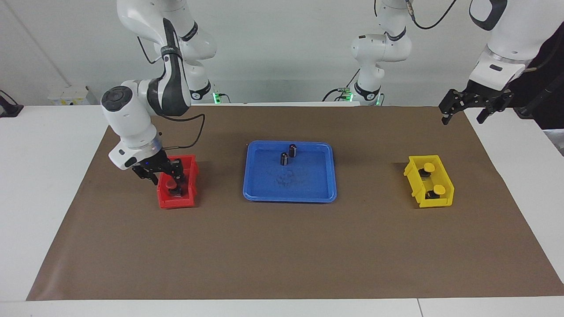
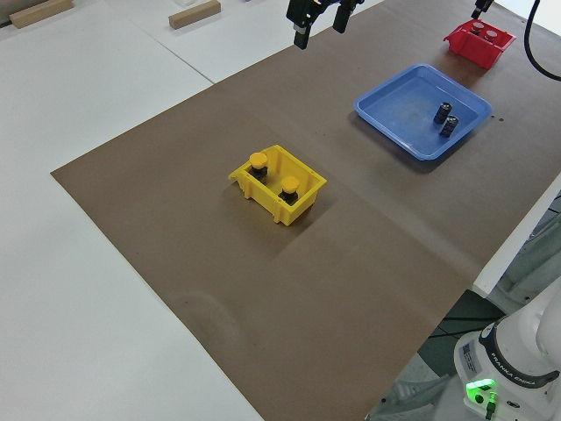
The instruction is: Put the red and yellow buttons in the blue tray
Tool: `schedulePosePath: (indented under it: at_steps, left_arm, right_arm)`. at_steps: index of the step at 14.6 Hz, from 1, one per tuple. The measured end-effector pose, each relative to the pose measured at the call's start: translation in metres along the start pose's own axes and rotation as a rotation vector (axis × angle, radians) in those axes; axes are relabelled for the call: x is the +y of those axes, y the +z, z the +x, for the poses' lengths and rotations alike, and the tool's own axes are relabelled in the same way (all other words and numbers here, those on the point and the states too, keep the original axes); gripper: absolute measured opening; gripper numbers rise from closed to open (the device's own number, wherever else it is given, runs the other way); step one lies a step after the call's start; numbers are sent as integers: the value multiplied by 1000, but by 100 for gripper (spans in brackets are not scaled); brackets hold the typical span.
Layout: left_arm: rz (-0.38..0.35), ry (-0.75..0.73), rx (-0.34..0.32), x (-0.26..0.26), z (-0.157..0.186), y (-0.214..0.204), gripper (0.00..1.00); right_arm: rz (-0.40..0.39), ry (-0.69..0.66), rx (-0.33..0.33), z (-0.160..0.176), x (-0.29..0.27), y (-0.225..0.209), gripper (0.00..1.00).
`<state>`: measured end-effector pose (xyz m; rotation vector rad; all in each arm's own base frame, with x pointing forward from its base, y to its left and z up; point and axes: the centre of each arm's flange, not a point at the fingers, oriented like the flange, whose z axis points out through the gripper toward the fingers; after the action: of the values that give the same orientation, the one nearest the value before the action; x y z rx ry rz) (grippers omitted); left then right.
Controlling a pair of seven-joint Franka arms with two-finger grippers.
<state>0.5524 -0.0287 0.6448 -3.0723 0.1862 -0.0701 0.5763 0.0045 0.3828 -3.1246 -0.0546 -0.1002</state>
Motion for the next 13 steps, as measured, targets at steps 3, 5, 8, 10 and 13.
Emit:
schedulePosePath:
  at_steps: [3,5,8,10,13]
  left_arm:
    - [0,-5,-4,-3,-1,1,100]
    - [0,-4,-6,-2,-1,1,100]
    - [-2,-6,-24,-3,-3,6,100]
    - [-4,-8,-39,-4,-7,12,100]
    - [-5,-11,-45,-6,-11,14,100]
  right_arm:
    - [0,1,-6,-3,0,5,69]
    - [0,2,-4,-4,0,8,68]
    - [0,2,-13,-7,0,17,68]
    - [0,1,-15,-7,-1,20,67]
    - [2,-19,-15,-7,-13,20,63]
